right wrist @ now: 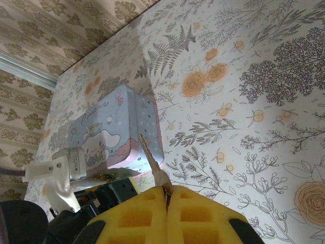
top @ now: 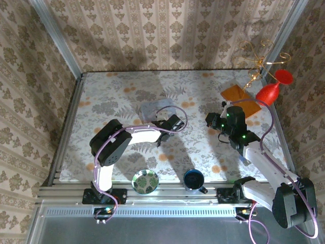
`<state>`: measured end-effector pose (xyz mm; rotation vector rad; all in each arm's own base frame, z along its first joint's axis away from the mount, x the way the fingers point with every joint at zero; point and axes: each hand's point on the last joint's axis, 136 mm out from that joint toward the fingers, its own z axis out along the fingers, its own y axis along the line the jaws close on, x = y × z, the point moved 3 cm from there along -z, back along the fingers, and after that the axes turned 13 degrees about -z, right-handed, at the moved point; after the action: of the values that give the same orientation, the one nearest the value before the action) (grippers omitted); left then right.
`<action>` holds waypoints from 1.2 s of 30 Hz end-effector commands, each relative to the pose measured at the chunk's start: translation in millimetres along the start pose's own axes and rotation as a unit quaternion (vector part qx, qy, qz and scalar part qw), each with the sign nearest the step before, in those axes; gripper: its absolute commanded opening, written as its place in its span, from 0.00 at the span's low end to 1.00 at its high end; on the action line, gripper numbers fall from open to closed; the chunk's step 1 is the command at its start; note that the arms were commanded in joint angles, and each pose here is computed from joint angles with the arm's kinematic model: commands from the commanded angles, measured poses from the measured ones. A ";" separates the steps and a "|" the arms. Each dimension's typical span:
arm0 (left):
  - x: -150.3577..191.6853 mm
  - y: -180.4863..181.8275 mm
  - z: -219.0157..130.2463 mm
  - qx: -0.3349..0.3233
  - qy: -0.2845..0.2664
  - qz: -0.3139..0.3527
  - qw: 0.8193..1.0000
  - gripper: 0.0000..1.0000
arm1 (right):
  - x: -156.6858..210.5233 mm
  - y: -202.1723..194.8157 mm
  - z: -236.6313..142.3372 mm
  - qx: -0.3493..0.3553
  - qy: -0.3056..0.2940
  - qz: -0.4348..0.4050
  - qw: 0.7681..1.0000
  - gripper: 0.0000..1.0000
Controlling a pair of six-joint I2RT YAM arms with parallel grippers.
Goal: Unlock the padlock with the key
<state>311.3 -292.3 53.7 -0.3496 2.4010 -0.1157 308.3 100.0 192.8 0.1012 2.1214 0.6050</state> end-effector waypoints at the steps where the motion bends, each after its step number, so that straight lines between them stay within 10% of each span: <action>1: 6.4 5.5 9.0 -0.009 0.012 -0.003 1.000 0.46 | 1.3 -0.4 0.5 -0.007 -0.003 0.007 1.000 0.00; 30: 11.6 1.8 3.0 0.015 0.045 -0.023 0.999 0.24 | 11.5 -0.9 5.0 -0.021 0.004 0.010 1.000 0.00; 36: 16.8 -2.9 3.9 0.028 0.060 -0.030 0.997 0.36 | 25.0 -2.5 10.1 -0.034 0.014 0.017 0.999 0.00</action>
<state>309.9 -297.0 49.0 -0.3862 2.4416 -0.1971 301.7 105.0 169.8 0.0959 2.1424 0.6614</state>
